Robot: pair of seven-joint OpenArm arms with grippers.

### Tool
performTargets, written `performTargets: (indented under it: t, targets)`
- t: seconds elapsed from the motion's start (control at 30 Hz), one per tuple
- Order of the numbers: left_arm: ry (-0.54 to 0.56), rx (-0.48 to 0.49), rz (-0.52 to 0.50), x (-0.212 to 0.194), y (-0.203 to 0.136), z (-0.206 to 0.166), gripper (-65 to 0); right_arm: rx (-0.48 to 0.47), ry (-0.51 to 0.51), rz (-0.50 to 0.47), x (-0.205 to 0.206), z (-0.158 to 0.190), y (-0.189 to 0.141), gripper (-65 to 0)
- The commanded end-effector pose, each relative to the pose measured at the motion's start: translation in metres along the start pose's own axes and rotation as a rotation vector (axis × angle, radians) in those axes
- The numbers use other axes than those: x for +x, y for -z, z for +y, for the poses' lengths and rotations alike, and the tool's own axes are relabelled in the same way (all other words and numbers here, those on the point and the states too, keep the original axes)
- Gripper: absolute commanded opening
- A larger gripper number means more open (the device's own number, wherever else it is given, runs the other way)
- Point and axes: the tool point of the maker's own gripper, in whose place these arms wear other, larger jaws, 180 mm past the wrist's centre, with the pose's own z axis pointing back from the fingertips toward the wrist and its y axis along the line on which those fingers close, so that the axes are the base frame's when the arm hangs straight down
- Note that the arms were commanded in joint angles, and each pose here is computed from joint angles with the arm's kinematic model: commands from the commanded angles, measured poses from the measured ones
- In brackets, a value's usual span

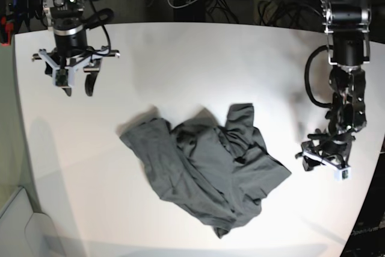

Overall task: Layout the t-shirt on the table in an organized manner, then fold the t-shirt properly
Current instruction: 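Move the left gripper down toward the edge of the grey t-shirt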

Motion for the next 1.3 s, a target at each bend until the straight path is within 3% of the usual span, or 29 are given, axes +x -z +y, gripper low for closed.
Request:
performTargets:
  t: [0.0,0.2,0.3,0.5,0.77,1.27]
  targets:
    - [0.006,-0.001,-0.062,0.028,0.003,-0.002,-32.5,-0.008,0.002,-0.051,0.013,-0.003,0.0,-35.1]
    - [0.029,-0.003,-0.036,0.034,0.027,-0.029,-32.5,-0.007,0.002,-0.053,0.014,-0.002,0.0,-35.1]
    - [0.029,-0.017,-0.075,0.035,0.034,-0.044,-32.5,-0.007,0.002,-0.053,0.014,-0.002,0.0,-35.1]
    - [0.026,-0.019,-0.018,0.002,0.051,-0.062,-32.5,-0.007,0.002,-0.051,0.014,-0.002,0.0,-35.1]
    - [0.036,-0.047,-0.04,-0.011,0.057,-0.08,-32.4,-0.006,0.001,-0.045,0.012,-0.002,-0.001,-35.1]
    - [0.024,-0.041,-0.004,-0.033,0.056,-0.08,-32.5,-0.006,-0.005,-0.047,0.012,-0.003,-0.001,-35.0]
